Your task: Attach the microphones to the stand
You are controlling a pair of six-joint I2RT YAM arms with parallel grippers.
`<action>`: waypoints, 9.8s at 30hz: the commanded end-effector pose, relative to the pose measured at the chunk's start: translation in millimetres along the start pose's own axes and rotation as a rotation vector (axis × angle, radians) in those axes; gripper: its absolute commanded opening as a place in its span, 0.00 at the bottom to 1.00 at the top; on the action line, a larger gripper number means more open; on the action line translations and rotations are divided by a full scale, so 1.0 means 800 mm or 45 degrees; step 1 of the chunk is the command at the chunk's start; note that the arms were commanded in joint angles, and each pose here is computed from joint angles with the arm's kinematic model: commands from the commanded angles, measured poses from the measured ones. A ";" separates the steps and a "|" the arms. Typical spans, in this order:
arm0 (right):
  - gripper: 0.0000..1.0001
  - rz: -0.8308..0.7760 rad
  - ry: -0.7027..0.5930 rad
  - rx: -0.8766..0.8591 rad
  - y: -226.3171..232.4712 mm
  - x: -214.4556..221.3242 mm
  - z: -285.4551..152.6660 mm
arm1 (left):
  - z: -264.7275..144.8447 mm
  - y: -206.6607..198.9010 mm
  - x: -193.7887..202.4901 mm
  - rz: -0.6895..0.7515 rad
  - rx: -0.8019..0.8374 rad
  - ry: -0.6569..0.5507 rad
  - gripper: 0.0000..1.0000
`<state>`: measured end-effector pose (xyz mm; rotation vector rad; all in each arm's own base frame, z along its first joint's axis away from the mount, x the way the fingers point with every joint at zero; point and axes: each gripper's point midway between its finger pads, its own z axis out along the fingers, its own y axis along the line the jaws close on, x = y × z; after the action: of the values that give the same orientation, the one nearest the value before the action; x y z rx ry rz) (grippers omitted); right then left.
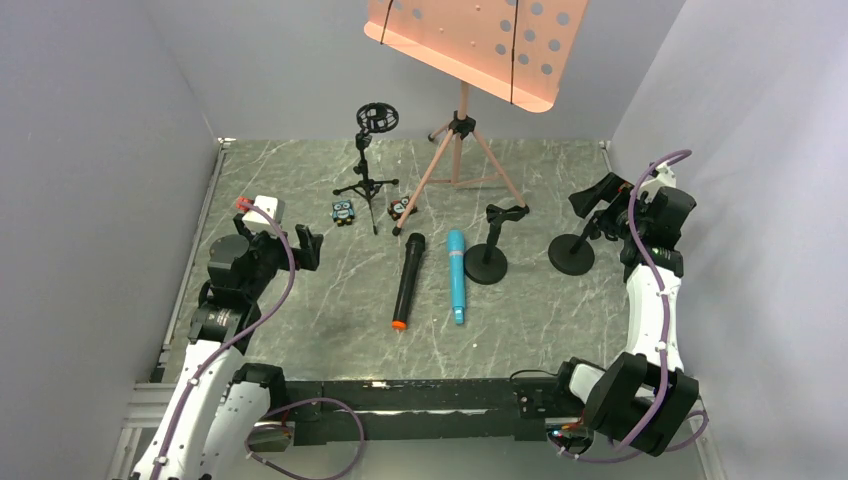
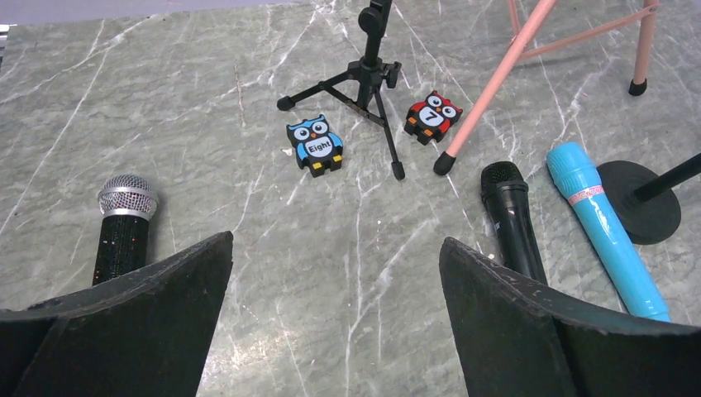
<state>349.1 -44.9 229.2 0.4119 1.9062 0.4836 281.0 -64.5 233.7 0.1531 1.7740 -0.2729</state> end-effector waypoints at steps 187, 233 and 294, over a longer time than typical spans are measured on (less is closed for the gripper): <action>1.00 -0.721 0.143 -0.906 0.124 0.073 -0.044 | -0.086 -0.099 -0.100 -0.054 0.338 -0.058 0.99; 1.00 -0.654 0.199 -0.918 0.122 0.077 -0.038 | 0.134 0.243 0.224 -0.215 -0.440 1.436 0.66; 1.00 -0.652 0.219 -0.899 0.115 0.087 -0.029 | -0.041 -0.163 -0.317 0.074 0.781 -0.729 0.00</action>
<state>301.0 65.9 218.4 -0.5253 1.8200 0.8500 276.0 -165.1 483.4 0.5137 1.1596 -0.7365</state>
